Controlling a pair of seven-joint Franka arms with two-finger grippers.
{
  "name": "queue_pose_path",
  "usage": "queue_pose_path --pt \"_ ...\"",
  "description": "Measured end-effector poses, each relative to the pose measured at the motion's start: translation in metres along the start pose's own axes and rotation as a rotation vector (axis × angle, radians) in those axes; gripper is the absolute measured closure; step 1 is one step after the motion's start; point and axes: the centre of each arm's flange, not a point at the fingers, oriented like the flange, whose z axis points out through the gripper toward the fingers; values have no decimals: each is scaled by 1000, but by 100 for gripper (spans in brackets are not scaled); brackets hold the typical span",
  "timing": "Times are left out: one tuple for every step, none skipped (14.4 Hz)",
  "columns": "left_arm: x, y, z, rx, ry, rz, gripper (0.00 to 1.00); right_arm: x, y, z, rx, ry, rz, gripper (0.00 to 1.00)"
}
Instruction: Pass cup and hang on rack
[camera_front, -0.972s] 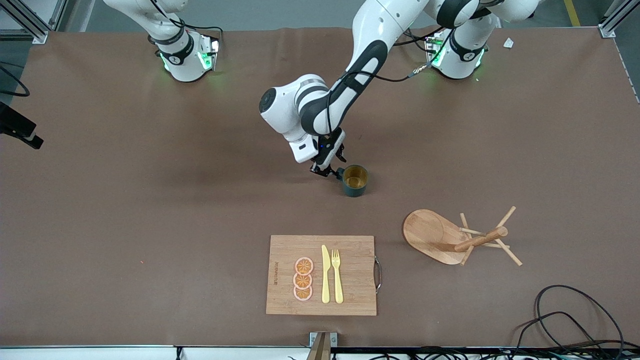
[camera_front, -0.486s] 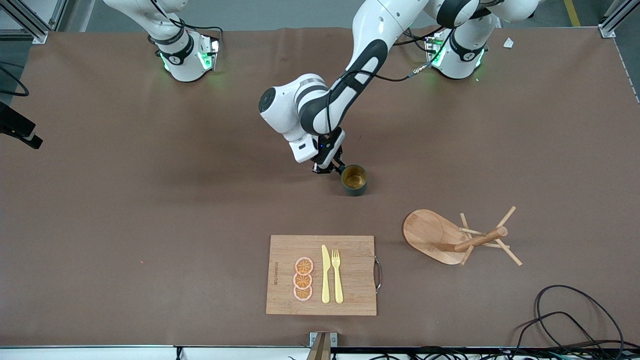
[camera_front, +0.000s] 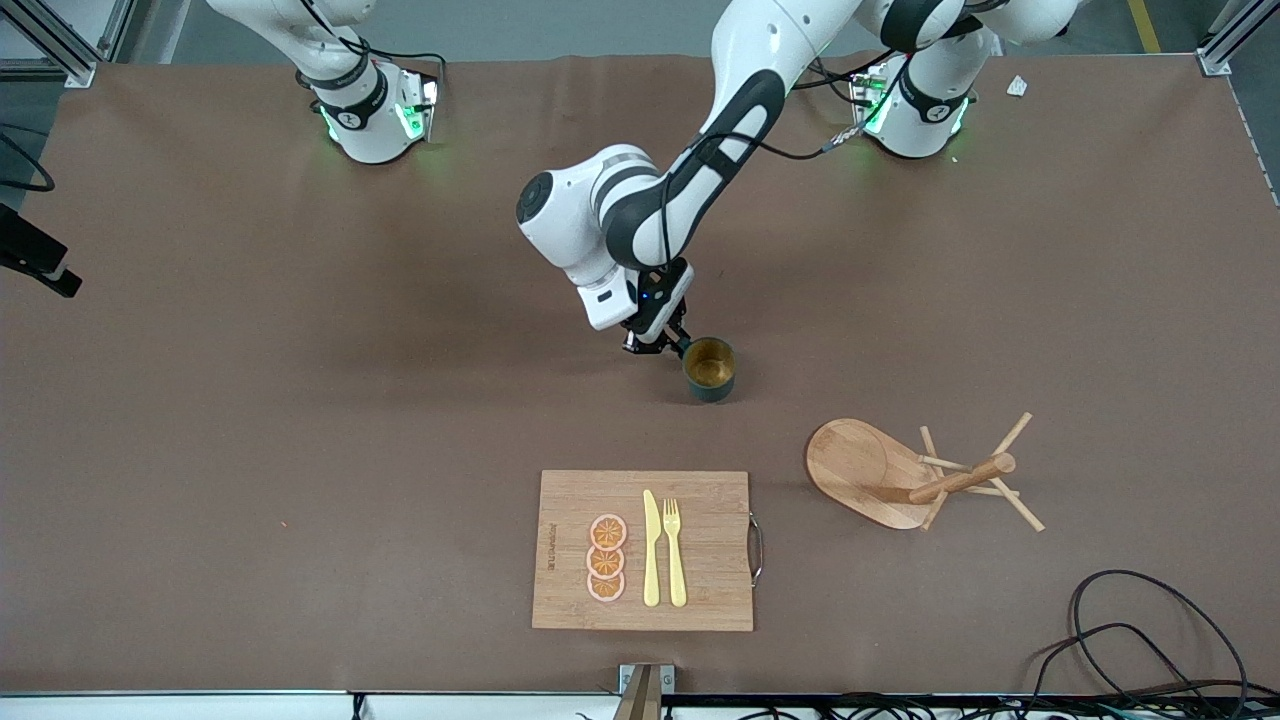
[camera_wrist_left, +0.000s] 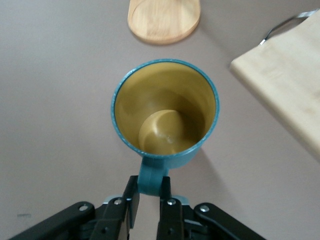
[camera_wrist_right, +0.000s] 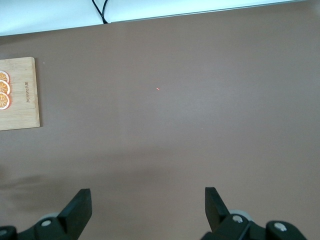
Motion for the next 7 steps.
queue_pose_path --pt "19 4 -13 -14 -13 -13 79 0 0 0 0 1 0 0" --pt "41 7 -26 -24 -36 -26 79 0 0 0 0 1 1 0" --pt "66 10 -39 -30 -68 -36 79 0 0 0 0 1 1 0" --pt "91 11 -50 -36 -103 -44 79 0 1 0 0 1 1 0" --pt "117 12 -61 -41 -138 -52 79 0 1 0 0 1 1 0" --pt "142 12 -70 -45 -175 -59 79 0 1 0 0 1 1 0" --pt "165 11 -78 -49 -214 -65 79 0 1 0 0 1 1 0"
